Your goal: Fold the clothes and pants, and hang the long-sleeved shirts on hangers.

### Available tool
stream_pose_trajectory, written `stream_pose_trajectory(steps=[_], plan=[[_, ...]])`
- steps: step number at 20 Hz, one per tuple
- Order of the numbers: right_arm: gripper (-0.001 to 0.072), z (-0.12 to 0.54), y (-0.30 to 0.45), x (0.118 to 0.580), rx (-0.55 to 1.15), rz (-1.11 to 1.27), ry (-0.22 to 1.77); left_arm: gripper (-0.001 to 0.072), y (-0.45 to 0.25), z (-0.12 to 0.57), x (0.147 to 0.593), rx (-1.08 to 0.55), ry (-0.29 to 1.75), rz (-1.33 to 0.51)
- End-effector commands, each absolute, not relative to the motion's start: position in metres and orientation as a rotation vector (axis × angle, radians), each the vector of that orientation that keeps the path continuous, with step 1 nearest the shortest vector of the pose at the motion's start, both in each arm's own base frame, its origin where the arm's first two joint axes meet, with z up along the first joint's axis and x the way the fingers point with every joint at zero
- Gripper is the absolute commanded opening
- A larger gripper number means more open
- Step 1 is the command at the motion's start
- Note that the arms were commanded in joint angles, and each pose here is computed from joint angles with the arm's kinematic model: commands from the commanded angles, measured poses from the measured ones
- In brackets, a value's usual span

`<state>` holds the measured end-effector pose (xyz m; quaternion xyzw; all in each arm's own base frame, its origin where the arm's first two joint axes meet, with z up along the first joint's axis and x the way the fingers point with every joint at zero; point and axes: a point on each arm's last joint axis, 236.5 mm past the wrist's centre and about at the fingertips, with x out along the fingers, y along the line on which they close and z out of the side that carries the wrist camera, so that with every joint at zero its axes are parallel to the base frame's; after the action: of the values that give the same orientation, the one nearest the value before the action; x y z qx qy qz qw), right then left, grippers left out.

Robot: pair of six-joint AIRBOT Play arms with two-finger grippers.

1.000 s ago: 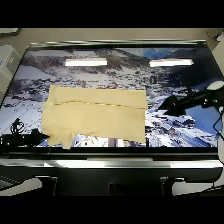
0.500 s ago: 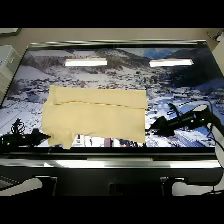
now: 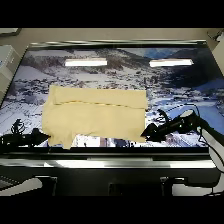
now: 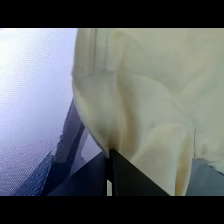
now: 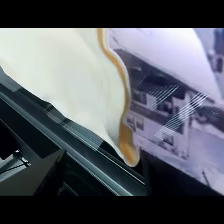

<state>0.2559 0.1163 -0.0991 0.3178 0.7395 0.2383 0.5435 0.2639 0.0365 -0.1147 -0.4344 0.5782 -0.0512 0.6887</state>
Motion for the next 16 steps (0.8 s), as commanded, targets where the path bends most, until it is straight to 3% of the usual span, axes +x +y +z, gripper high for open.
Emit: stream_pose_trajectory(steps=[1, 3, 5, 8, 13, 16], plan=[[0.0529, -0.116, 0.122, 0.246, 0.792, 0.525, 1.749, 0.0020, 0.034, -0.112, 0.264, -0.981, 1.296, -0.126], [0.0407, -0.121, 0.126, 0.244, 0.819, 0.519, 1.733, 0.0019, 0.034, -0.112, 0.264, -0.985, 1.297, -0.124], [0.0218, -0.123, 0.124, 0.252, 0.808, 0.504, 1.691, 0.0019, 0.033, -0.111, 0.263, -0.987, 1.299, -0.130], [0.0028, -0.110, 0.123, 0.277, 0.800, 0.489, 1.564, 0.0019, 0.031, -0.107, 0.265, -0.996, 1.296, -0.146], [0.0024, -0.053, 0.133, 0.305, 0.826, 0.545, 1.371, 0.0018, 0.032, -0.073, 0.302, -0.930, 1.240, -0.210], [0.0023, -0.010, 0.134, 0.341, 0.722, 0.567, 1.209, 0.0017, 0.033, -0.037, 0.353, -0.812, 1.165, -0.221]])
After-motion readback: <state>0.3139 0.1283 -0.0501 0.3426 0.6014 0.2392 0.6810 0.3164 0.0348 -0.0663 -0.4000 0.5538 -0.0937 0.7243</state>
